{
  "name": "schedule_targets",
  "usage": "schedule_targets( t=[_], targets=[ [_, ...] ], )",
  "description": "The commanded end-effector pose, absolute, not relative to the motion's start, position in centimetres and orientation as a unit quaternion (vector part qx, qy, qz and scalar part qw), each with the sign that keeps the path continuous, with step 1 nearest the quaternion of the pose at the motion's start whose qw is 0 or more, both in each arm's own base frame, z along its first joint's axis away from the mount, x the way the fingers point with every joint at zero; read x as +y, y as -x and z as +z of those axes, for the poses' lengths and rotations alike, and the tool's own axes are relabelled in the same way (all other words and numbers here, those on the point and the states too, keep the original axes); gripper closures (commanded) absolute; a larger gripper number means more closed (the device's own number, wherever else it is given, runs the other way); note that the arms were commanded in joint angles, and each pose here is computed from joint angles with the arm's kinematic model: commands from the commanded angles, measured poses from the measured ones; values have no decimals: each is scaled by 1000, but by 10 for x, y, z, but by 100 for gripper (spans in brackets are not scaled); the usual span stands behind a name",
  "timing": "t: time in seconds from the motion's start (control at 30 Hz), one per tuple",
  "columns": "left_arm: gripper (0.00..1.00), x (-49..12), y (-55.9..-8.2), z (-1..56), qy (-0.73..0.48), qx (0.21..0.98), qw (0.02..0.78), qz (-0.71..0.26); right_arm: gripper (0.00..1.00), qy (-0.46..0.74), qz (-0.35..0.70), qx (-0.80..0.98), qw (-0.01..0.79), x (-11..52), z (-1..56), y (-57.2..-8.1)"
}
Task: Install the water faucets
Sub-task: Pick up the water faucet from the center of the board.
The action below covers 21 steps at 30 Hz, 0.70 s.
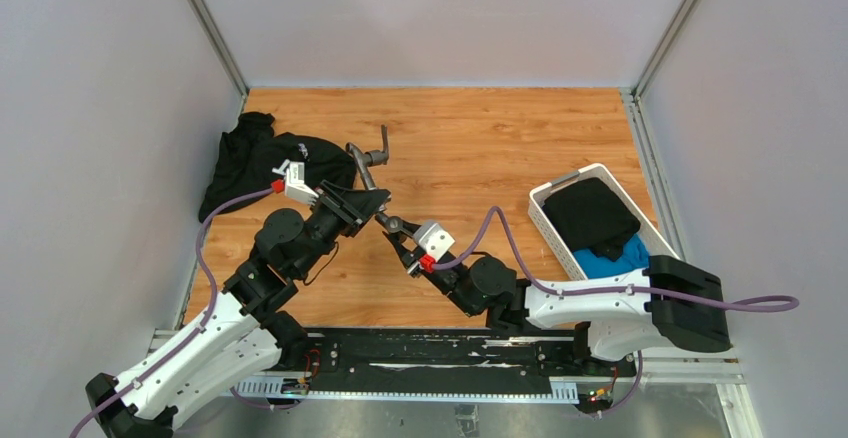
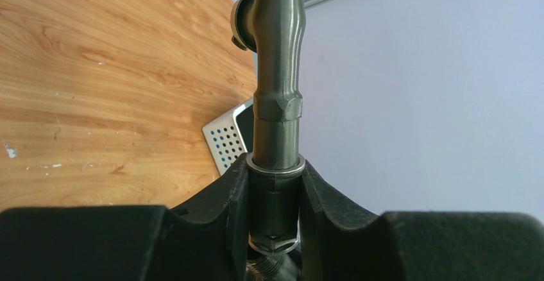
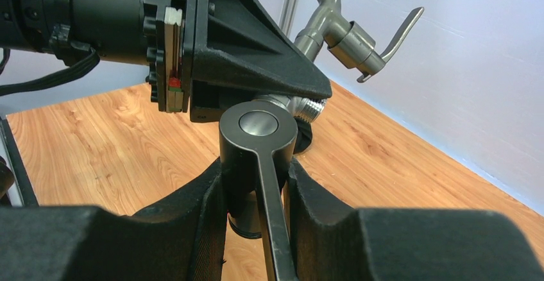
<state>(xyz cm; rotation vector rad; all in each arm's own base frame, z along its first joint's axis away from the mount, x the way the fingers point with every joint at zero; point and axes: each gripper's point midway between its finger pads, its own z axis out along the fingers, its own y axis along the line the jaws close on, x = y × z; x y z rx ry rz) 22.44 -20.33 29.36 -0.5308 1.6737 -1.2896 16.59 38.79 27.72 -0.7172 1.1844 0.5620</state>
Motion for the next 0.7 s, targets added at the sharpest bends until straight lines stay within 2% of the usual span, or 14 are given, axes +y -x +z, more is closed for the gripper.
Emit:
schedule_targets(
  t=[0.0, 0.67],
  targets=[
    [100, -199, -223, 319, 216, 652, 480, -546, 100, 270, 286, 514, 762, 383, 319, -166],
    [100, -199, -219, 317, 217, 646, 474, -558, 100, 168, 216, 533, 800, 358, 318, -196]
  ],
)
